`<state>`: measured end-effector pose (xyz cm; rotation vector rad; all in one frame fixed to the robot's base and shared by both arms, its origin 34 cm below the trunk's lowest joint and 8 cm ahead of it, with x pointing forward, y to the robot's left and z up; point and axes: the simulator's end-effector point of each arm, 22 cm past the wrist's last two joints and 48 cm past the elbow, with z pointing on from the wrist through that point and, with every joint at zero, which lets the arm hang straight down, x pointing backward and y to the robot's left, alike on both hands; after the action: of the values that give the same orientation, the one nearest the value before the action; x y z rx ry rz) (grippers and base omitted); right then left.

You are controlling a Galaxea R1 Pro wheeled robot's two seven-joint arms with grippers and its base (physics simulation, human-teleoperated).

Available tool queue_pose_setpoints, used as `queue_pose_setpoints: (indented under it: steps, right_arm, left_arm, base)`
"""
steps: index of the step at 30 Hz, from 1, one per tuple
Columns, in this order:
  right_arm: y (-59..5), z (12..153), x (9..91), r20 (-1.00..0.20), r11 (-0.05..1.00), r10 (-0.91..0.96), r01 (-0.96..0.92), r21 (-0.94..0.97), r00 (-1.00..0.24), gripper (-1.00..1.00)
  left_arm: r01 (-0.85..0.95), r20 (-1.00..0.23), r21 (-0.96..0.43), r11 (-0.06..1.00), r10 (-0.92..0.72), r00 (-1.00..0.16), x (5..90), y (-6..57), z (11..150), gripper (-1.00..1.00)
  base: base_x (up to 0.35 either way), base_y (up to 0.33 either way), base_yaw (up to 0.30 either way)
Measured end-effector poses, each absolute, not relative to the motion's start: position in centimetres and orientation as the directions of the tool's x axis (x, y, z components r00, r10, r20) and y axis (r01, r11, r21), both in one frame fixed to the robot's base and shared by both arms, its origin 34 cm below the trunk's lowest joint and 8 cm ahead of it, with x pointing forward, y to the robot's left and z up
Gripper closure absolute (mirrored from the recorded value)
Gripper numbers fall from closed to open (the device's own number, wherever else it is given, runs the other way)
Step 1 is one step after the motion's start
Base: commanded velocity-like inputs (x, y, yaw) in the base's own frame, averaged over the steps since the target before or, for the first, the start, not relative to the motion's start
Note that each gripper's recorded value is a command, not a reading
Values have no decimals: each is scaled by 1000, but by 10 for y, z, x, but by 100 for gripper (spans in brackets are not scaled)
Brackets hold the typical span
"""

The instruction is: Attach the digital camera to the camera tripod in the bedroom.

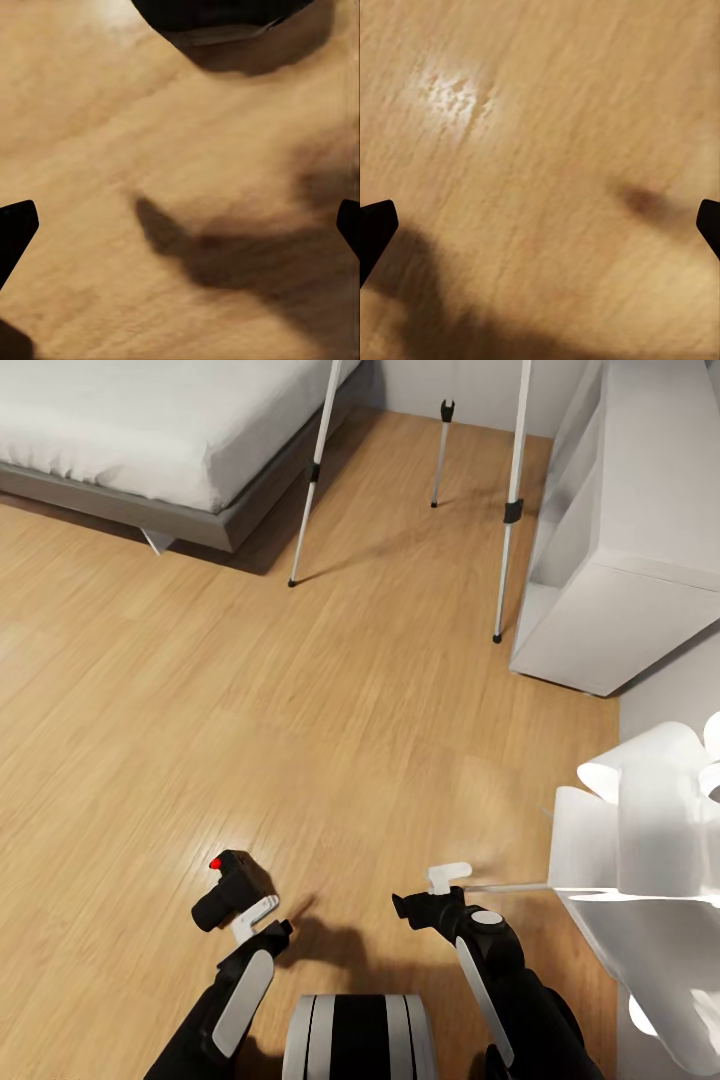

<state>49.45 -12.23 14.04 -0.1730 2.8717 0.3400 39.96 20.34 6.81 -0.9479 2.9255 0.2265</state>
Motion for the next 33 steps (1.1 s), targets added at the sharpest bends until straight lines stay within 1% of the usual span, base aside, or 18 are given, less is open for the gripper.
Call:
queue_pose_setpoints:
  steps: [5,12,15,17,19,33]
  right_arm:
    - [-122,140,495,-254,966,-89,-146,214,-963,-100]
    - [-123,140,495,-254,966,-89,-145,213,-963,-100]
    - [-123,140,495,-254,966,-89,-145,213,-963,-100]
    - [-123,140,495,-255,966,-89,-145,213,-963,-100]
    - [-123,140,495,-254,966,-89,-145,213,-963,-100]
    - [-122,141,495,-255,966,-87,-144,215,-963,-100]
  left_arm:
    - [-591,-128,107,800,-578,-806,410,204,71,-100]
    - [-624,-212,62,779,-601,-771,431,209,74,-100]
    - [-623,-232,19,782,-602,-764,440,206,75,-100]
    - [-604,-253,-75,794,-601,-758,456,194,75,-100]
    - [-597,-258,-92,797,-598,-759,459,192,76,-100]
    - [-549,-292,-93,831,-549,-783,465,195,77,-100]
  base:
    - [0,0,0]
    - [0,0,0]
    - [0,0,0]
    - [0,0,0]
    - [0,0,0]
    - [0,0,0]
